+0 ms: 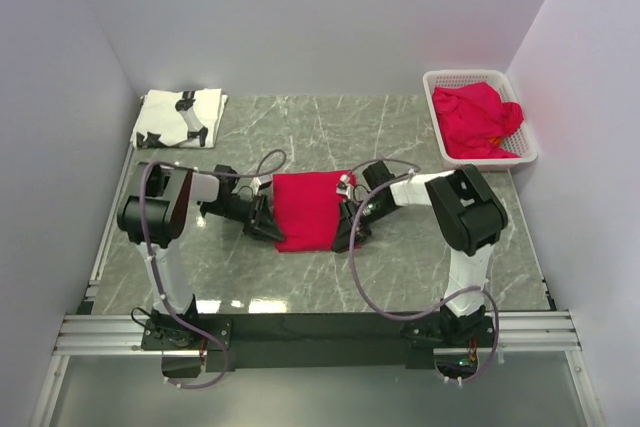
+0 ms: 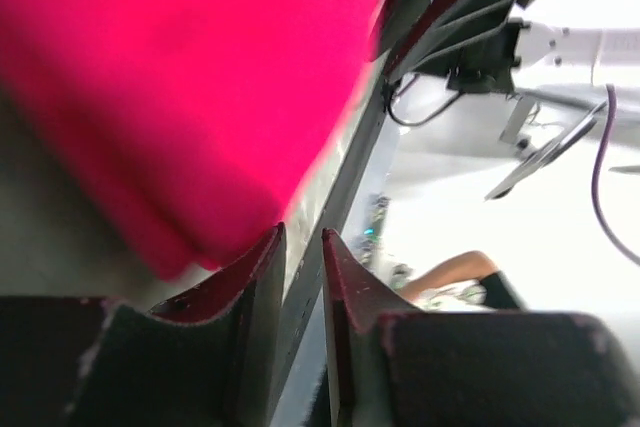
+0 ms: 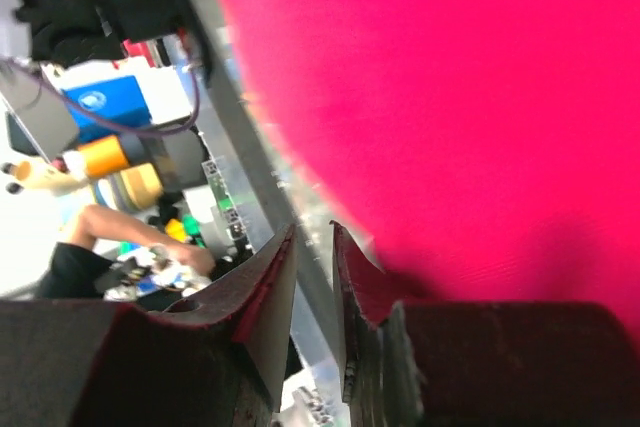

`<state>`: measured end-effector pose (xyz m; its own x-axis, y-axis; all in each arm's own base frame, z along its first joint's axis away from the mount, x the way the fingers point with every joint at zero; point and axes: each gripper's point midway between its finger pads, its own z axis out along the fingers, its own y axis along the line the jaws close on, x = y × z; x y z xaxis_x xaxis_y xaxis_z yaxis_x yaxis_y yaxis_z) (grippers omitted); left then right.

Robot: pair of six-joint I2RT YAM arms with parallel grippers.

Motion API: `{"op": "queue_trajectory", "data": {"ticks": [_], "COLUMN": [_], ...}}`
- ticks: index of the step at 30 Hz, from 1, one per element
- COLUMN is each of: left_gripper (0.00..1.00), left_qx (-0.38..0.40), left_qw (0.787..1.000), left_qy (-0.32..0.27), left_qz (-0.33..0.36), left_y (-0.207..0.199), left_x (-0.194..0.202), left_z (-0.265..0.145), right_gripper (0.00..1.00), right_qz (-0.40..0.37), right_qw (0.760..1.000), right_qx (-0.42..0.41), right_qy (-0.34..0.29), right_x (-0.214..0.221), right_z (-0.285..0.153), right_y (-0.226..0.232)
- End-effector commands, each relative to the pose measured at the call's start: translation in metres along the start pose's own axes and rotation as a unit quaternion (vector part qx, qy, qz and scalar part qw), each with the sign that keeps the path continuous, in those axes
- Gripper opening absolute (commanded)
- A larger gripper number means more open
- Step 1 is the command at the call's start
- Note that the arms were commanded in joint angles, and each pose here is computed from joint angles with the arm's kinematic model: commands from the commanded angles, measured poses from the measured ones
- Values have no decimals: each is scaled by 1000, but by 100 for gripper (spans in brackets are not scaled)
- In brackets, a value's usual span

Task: Fold and stack the t-shirts
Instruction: Fold the tshirt

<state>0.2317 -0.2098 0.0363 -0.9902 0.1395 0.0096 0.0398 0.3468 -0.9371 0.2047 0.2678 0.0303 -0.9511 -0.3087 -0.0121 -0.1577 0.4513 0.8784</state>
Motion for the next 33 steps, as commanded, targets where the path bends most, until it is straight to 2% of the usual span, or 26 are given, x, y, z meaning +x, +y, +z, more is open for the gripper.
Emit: {"op": "queue_trajectory", "data": {"ticks": [1, 3, 5, 6, 8, 9, 11, 12, 16, 20, 24, 26, 27, 28, 29, 30, 31, 33], "left_gripper": [28, 29, 30, 30, 30, 30, 31, 31, 30, 30, 32, 35, 36, 38, 40, 42, 44, 53], "left_qx": [21, 19, 12, 5, -11, -13, -21, -20, -30, -56, -58, -69, -81, -95, -109, -127, -151, -181], "left_qw": [988, 980, 980, 972, 979, 971, 979, 972, 976, 976, 973, 965, 955, 940, 937, 922, 900, 885], "left_qy": [-11, -30, -46, -67, -89, -110, -127, -146, -167, -184, -186, -188, -189, -202, -200, -204, -229, -263], "left_qz": [154, 195, 194, 227, 182, 210, 161, 184, 134, 104, 124, 167, 214, 257, 265, 302, 338, 340], "left_y": [-44, -65, -70, -72, -62, -64, -48, -50, -23, 4, 5, -17, -25, -50, -55, -62, -87, -94], "left_x": [-5, -24, -42, -63, -87, -110, -130, -149, -181, -196, -193, -186, -184, -182, -173, -170, -167, -158], "left_z": [-26, -38, -40, -41, -38, -39, -34, -35, -28, -32, -43, -54, -59, -73, -80, -89, -108, -138], "right_gripper": [28, 29, 31, 33, 33, 34, 34, 34, 33, 33, 32, 32, 33, 33, 36, 38, 40, 46], "right_qz": [-108, -140, -150, -159, -158, -149, -138, -139, -99, -5, 8, -20, -31, -42, -78, -95, -123, -162], "right_qw": [993, 986, 980, 975, 973, 974, 975, 974, 975, 973, 971, 969, 968, 967, 961, 954, 948, 929], "right_qx": [-17, -5, 8, 24, 30, 35, 44, 44, 69, 85, 86, 97, 100, 104, 115, 136, 150, 203], "right_qy": [-39, -89, -129, -151, -163, -167, -167, -173, -187, -214, -222, -225, -229, -231, -241, -249, -251, -264], "right_x": [-22, -56, -87, -108, -130, -147, -164, -175, -199, -210, -213, -218, -220, -222, -228, -231, -229, -230], "right_z": [-29, -48, -61, -67, -70, -67, -58, -59, -57, -76, -90, -98, -102, -103, -112, -117, -118, -124], "right_y": [57, 76, 75, 79, 74, 66, 48, 49, 11, -41, -51, -42, -38, -30, -14, -7, 16, 30]}}
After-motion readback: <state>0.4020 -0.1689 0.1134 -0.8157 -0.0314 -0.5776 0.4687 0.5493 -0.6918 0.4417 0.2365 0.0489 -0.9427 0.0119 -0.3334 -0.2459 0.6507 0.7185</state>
